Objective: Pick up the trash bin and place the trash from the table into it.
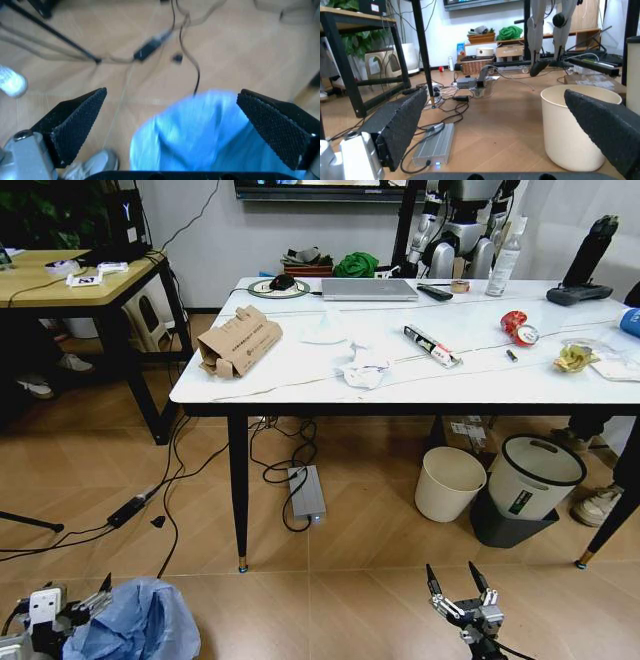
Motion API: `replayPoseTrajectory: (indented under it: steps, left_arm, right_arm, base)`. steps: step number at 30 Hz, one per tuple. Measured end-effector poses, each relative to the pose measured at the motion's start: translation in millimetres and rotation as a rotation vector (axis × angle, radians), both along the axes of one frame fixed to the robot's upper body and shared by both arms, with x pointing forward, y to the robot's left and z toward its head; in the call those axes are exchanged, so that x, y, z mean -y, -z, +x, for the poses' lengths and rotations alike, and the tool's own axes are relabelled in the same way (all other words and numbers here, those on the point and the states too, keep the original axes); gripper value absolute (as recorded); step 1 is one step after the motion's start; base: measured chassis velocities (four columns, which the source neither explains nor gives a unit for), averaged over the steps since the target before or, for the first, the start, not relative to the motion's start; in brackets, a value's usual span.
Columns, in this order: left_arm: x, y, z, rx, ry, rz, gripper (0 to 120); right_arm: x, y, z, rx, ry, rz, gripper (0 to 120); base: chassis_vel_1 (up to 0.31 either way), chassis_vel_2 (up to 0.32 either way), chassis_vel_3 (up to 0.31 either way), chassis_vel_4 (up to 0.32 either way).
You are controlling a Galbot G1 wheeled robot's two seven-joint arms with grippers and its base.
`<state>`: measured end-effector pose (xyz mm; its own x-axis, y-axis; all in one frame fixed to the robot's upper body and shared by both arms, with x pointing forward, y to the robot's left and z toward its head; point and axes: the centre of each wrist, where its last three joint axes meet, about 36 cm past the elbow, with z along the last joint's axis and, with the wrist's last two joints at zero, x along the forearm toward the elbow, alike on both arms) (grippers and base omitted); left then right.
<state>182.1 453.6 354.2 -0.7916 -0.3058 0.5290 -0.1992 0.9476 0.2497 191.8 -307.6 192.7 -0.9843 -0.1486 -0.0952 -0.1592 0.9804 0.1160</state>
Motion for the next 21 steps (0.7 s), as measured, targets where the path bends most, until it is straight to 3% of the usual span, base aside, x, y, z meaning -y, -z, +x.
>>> replayPoseTrajectory:
  steps: [10,16,21]
  left_arm:
    - [-19.2,47.8,-27.0,-0.132,0.004,-0.042,100]
    - [-45.7,62.9,-39.1,-0.169,-0.045,-0.031,100]
    - [-51.3,73.1,-34.1,-0.159,-0.071,-0.042,100]
  right_arm:
    - [-1.8,1.2,2.8,0.007,-0.003,0.000,100]
    - [-2.3,2.6,1.8,0.005,-0.003,-0.001,100]
    - [-2.9,4.8,-0.9,-0.001,-0.009,-0.009,100]
  base:
    - [0.000,0.000,0.000,0.000]
    - [0.000,0.000,0.000,0.000]
    - [0.000,0.000,0.000,0.000]
